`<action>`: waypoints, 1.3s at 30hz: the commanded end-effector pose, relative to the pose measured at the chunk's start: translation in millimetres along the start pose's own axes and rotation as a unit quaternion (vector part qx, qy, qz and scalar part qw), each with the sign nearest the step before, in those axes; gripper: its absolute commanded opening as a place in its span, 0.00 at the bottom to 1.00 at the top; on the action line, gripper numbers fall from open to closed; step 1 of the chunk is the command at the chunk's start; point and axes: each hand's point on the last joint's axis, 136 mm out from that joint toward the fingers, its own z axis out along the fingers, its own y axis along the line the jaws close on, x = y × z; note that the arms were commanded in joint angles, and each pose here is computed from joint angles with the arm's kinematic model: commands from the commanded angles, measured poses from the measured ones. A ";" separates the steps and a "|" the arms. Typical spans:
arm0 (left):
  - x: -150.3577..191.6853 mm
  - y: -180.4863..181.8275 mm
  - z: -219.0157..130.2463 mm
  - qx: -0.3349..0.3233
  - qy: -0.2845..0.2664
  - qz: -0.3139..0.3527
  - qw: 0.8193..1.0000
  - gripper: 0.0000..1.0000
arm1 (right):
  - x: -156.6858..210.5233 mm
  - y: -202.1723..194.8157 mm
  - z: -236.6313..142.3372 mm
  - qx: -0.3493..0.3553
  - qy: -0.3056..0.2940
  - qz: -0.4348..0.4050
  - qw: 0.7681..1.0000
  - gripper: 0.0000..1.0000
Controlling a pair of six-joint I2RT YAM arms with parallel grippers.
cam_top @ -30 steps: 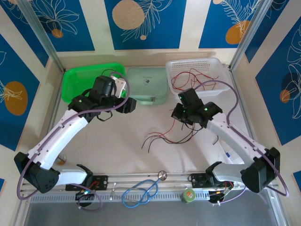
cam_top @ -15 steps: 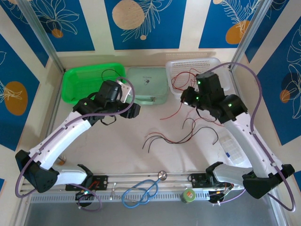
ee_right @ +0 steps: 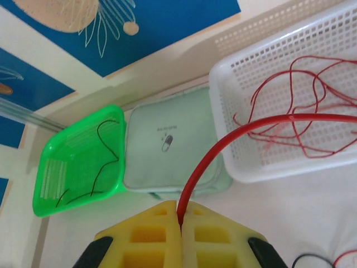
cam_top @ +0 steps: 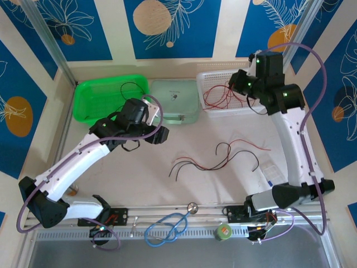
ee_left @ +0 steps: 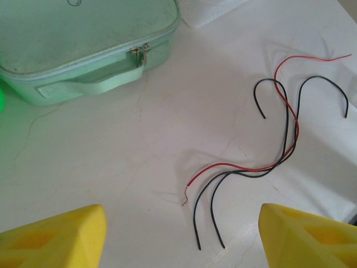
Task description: Untangle the cables
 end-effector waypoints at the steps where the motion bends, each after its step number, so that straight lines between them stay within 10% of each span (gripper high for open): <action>1: 11.9 -3.8 -1.9 -0.004 0.014 0.001 1.000 0.72 | -24.4 -5.1 18.9 -0.022 -0.008 -0.018 1.000 0.00; 20: 27.1 -18.1 -17.2 0.008 0.003 0.010 1.000 0.80 | -37.0 -135.8 204.7 0.123 0.071 0.034 0.989 0.00; 33: 32.2 -26.9 -36.6 0.030 -0.008 0.008 0.999 0.82 | 17.2 -193.3 260.5 0.178 0.135 0.063 0.973 0.00; 39: 43.2 -42.8 -31.8 0.059 0.017 0.029 0.998 0.91 | 34.8 -204.4 262.9 0.188 0.166 0.066 0.966 0.20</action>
